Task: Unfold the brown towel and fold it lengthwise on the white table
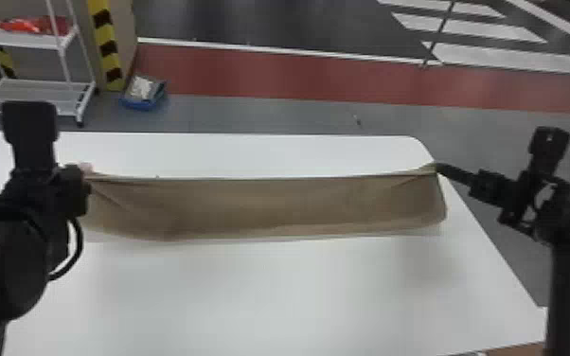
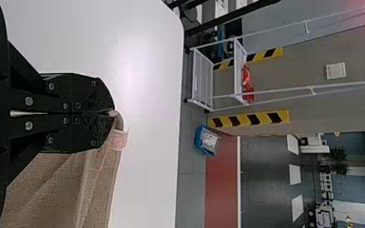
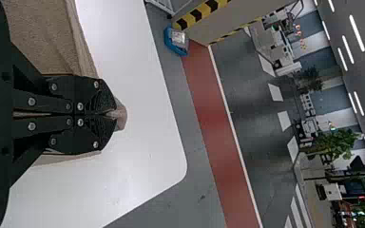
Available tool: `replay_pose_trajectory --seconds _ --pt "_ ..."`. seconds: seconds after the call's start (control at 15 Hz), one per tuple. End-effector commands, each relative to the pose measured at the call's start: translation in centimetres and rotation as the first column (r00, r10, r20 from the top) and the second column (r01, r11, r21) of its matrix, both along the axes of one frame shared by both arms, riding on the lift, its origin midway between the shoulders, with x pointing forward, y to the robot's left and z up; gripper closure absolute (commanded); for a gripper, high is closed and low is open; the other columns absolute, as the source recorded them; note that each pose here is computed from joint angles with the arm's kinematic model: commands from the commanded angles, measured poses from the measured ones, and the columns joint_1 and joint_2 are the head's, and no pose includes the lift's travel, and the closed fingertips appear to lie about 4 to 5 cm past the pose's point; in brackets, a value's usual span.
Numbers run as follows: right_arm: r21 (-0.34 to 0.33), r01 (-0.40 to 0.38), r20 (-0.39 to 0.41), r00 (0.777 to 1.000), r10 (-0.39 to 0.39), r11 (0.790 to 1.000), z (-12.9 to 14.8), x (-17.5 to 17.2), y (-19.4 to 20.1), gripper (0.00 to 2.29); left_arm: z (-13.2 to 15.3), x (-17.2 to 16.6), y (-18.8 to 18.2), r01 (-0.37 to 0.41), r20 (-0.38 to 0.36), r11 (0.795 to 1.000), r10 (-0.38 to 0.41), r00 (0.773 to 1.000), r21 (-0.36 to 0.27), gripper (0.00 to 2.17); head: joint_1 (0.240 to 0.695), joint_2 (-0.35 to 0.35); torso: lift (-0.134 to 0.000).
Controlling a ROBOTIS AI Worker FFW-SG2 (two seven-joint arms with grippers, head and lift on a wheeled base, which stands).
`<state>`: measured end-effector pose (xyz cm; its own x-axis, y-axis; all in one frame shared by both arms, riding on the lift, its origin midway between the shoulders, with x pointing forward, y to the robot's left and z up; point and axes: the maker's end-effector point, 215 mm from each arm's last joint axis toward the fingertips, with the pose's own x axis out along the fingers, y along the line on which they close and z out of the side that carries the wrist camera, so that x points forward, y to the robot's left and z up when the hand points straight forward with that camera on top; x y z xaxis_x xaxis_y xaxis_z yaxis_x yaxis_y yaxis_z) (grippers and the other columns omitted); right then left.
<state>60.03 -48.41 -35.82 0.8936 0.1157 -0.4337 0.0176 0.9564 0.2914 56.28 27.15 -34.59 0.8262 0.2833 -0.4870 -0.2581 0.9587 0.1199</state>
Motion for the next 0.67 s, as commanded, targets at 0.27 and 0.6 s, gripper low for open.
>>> replay_pose_trajectory --seconds 0.27,0.6 --pt "-0.048 0.001 -0.008 1.0 -0.002 0.999 -1.3 1.7 0.1 1.48 -1.8 3.4 -0.8 0.021 -0.061 1.0 -0.021 0.998 -0.005 1.78 0.692 -0.202 -0.123" --pt "-0.114 0.003 0.002 1.0 -0.003 0.994 -2.3 2.9 -0.1 1.48 -2.5 6.2 -0.7 0.012 -0.034 1.0 -0.012 0.999 0.001 1.76 0.686 -0.188 -0.123"
